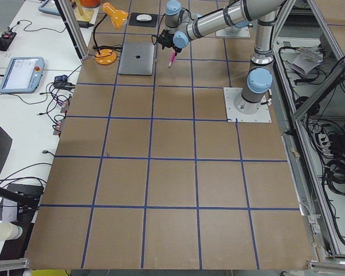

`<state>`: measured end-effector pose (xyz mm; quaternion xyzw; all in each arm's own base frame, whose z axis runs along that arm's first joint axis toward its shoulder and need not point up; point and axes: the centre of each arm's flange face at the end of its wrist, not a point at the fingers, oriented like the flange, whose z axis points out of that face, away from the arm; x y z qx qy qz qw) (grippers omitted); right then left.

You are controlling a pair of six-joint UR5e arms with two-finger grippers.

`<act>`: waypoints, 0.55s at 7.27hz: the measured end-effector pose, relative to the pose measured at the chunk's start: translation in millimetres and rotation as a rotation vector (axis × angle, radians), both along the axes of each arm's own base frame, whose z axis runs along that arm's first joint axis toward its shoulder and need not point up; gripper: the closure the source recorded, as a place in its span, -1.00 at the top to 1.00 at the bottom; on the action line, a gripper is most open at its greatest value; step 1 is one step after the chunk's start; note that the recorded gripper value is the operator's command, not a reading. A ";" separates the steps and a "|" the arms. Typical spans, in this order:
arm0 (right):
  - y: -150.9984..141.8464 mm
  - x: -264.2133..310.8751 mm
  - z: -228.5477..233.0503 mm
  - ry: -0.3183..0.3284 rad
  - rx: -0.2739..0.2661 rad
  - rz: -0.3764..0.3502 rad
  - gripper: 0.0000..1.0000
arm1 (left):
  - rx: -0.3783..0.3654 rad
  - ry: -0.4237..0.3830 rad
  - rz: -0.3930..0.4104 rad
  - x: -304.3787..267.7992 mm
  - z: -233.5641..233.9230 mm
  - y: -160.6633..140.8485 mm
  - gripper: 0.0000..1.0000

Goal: Place pen and mouse around notebook

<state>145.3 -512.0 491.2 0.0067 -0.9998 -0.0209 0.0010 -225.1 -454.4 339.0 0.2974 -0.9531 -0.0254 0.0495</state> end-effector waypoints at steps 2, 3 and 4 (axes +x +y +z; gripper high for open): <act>0.7 0.1 0.9 -0.002 -0.001 -0.001 1.00 | 0.038 -0.032 -0.254 77.2 85.1 -3.3 1.00; 0.9 0.2 1.1 -0.003 -0.001 -0.002 1.00 | 0.024 -0.095 -0.345 101.8 115.2 -5.0 1.00; 1.0 0.2 0.9 -0.002 -0.001 -0.002 1.00 | 0.002 -0.157 -0.395 114.9 131.1 -8.3 1.00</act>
